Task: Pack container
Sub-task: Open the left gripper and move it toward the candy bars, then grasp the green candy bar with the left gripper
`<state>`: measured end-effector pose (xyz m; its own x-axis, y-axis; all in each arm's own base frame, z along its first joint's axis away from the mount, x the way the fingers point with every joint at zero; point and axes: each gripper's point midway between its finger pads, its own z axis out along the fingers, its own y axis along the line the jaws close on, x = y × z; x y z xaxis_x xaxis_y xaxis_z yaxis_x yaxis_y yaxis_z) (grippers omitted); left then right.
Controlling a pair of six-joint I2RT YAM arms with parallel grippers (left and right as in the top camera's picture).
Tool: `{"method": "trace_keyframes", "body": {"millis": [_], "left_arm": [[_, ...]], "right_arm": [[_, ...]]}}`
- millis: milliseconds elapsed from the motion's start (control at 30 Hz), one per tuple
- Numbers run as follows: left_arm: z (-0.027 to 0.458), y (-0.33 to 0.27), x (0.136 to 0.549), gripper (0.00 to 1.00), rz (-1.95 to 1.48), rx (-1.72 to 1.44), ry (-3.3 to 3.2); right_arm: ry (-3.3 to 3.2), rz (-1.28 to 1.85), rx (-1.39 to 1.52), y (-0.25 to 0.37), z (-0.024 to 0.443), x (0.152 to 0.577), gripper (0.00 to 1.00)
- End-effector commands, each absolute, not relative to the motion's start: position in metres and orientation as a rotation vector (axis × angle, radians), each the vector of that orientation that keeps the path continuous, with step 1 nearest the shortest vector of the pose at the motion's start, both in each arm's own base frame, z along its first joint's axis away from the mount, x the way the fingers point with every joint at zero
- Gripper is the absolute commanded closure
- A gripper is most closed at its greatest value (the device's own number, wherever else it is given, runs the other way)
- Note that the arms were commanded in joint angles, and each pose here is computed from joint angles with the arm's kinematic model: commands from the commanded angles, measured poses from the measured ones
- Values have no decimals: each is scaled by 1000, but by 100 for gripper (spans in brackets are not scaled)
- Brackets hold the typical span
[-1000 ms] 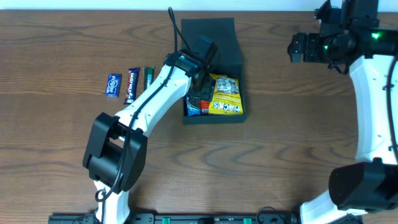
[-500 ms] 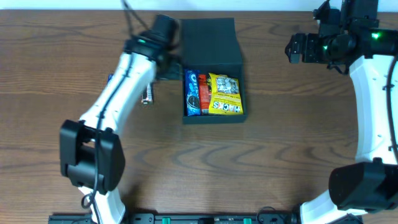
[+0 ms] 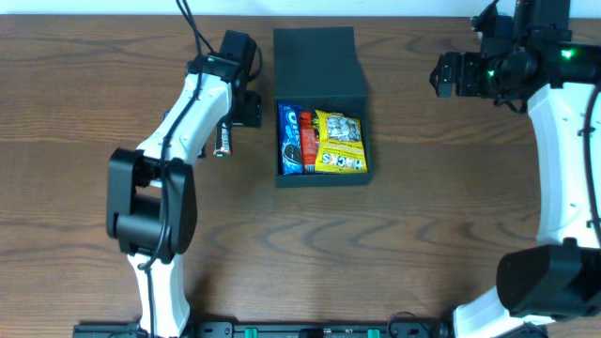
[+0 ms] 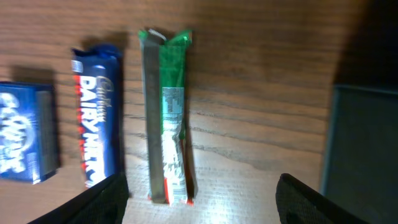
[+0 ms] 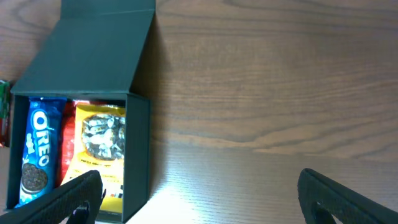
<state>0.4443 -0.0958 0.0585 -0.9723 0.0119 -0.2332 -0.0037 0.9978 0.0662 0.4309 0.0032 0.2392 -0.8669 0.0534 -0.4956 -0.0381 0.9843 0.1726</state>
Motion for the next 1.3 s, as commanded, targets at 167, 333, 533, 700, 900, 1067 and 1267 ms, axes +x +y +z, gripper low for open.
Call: {"method": "trace_keyframes", "body": {"millis": [167,333,533,700,900,1067,1267], "left_arm": [[37,-74,458,23,123,-38,2911],[24,-74,456,24,72,-52,2949],[13,-71,455,30,80,-59,2971],[5,-70,454,34,69,-68,2987],[-3,-72,452,34,36,-77,3009],[-3,-72,452,46,37,-77,3009],[-3,-72,451,55,37,-77,3010]], "right_arm": [[2592,245,4,4,248,428,1],[2592,245,4,4,248,428,1],[2592,245,4,4,248,428,1],[2592,245,4,4,248,428,1],[2592,245,4,4,248,428,1],[2592,246,3,4,248,428,1],[2595,246,4,4,248,427,1]]}}
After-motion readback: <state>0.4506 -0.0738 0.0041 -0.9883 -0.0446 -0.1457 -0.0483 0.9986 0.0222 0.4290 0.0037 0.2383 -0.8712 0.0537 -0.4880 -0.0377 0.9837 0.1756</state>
